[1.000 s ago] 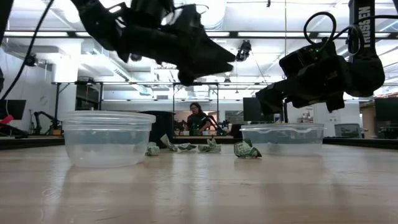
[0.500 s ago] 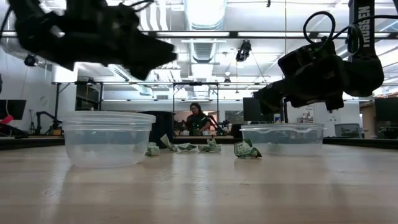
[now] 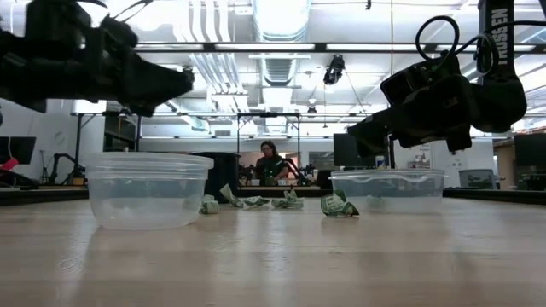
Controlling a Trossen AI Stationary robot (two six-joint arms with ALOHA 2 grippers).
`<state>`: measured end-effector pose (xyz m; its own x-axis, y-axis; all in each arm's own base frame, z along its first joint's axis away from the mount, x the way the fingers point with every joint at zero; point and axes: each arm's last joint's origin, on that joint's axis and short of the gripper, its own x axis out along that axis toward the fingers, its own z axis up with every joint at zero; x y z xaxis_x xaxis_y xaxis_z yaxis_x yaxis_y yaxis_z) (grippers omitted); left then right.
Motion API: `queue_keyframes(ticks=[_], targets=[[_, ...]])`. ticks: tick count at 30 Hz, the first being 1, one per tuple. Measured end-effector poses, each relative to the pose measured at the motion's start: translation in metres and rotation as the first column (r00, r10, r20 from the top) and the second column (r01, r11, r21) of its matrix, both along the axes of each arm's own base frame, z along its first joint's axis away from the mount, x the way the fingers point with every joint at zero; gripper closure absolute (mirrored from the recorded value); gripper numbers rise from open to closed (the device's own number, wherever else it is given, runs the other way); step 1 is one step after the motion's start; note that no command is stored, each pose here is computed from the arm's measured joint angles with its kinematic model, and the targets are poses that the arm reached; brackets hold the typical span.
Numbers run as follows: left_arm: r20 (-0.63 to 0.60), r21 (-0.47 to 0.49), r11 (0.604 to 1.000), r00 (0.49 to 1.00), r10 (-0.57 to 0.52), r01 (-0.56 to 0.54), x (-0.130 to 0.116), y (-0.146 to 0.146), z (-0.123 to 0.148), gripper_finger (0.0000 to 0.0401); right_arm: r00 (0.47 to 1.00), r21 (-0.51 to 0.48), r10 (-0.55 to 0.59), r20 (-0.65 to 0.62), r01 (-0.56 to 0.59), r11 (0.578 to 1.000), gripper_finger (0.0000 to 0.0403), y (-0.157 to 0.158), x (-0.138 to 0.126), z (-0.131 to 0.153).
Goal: Pick and place Stevia / Truvia into bins
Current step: Put the green stevia packet into the top transparent container
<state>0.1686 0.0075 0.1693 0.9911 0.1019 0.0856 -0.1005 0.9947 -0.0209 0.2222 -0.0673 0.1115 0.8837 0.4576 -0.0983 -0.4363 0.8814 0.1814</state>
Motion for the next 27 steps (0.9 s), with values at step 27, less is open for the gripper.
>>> queue_keyframes(ticks=[27], targets=[[-0.058,-0.005,1.0,0.998,-0.005,0.004,-0.043,-0.002,0.001,0.026,1.0,0.002,0.0,-0.002,0.0,1.0,0.0179,0.0,0.0,0.0]])
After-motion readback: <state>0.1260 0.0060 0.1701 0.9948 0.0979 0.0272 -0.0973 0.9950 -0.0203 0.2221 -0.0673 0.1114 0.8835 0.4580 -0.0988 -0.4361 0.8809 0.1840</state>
